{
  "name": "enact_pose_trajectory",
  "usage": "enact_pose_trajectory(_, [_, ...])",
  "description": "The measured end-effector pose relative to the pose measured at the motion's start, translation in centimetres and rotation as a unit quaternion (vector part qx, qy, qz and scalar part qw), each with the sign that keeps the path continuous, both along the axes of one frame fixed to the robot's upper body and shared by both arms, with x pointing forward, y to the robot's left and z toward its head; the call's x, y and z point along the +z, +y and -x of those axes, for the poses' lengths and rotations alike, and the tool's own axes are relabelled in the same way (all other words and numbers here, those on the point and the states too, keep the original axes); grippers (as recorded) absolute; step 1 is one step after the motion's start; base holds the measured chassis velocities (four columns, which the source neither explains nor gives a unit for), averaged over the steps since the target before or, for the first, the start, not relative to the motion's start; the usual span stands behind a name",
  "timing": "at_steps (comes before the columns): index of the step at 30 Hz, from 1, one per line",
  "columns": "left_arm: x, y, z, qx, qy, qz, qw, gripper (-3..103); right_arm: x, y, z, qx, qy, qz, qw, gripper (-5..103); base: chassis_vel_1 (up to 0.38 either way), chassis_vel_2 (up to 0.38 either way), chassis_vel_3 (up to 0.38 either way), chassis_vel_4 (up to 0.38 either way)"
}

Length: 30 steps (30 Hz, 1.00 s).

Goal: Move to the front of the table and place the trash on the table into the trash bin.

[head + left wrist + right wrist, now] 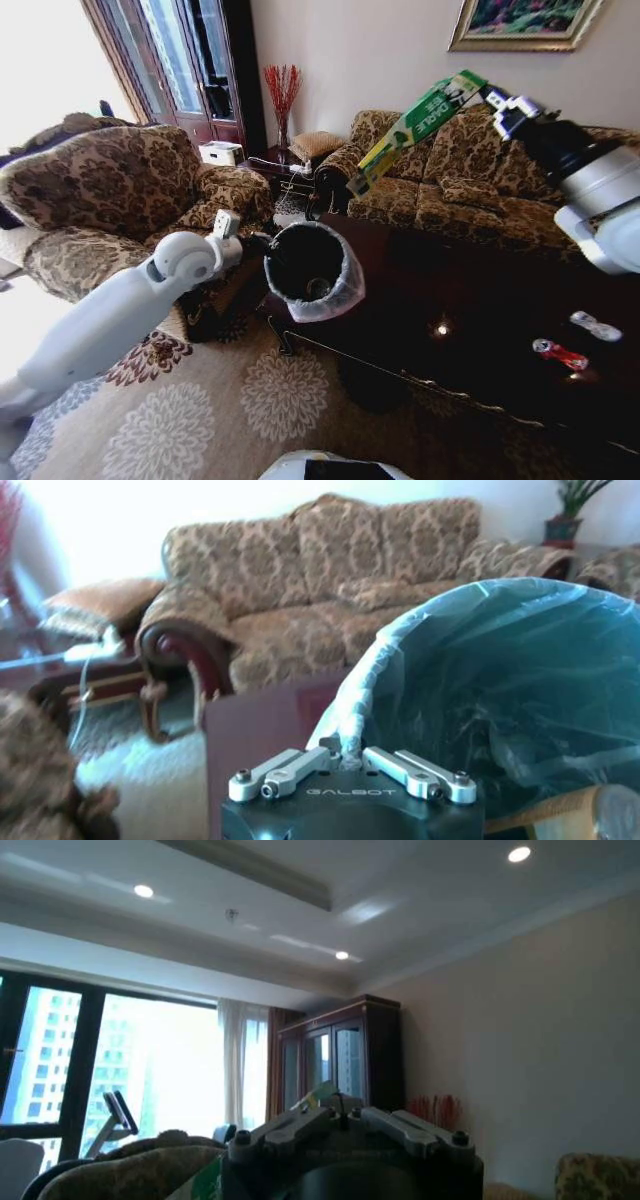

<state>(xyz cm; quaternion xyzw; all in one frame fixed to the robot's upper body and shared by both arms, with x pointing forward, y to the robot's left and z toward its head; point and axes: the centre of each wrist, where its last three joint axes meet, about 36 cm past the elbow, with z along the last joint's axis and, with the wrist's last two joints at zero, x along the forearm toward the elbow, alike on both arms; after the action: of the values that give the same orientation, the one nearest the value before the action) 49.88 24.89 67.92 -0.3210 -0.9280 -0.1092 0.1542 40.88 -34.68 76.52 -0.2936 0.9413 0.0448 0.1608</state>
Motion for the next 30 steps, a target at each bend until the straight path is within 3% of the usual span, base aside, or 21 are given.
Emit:
enact_pose_trajectory(2, [0.3, -2.5, -1.6, -0.021, 0.003, -0.007, 0.9997, 0, -0.6, 0.4, 0.3, 0.002, 0.002, 0.021, 1.000, 0, 0.000, 0.000, 0.000, 0.000])
enact_pose_trajectory(7, [-0.7, -5.2, -3.1, -0.042, 0.019, -0.026, 0.9986, 0, -0.8, 0.6, 0.5, 0.003, -0.011, 0.053, 0.999, 0, 0.000, 0.000, 0.000, 0.000])
enact_pose_trajectory(8, [-0.7, -5.2, -3.1, -0.042, 0.019, -0.026, 0.9986, 0, -0.8, 0.6, 0.5, 0.003, -0.011, 0.053, 0.999, 0, 0.000, 0.000, 0.000, 0.000])
enact_pose_trajectory(11, [-1.5, -5.8, -4.1, -0.043, 0.038, -0.038, 0.9976, 0, -0.9, 0.3, 0.5, 0.007, -0.024, 0.098, 0.995, 0, 0.000, 0.000, 0.000, 0.000])
enact_pose_trajectory(19, [-0.6, -6.3, -4.6, -0.054, 0.037, -0.047, 0.9967, 0, -2.3, -0.5, -0.6, 0.021, -0.044, 0.165, 0.985, 0, 0.000, 0.000, 0.000, 0.000])
enact_pose_trajectory(30, [-0.4, -8.9, -4.4, -0.081, 0.037, -0.047, 0.9949, 0, -3.8, 0.6, -0.3, 0.071, -0.049, 0.224, 0.971, -3, 0.000, 0.000, 0.000, 0.000])
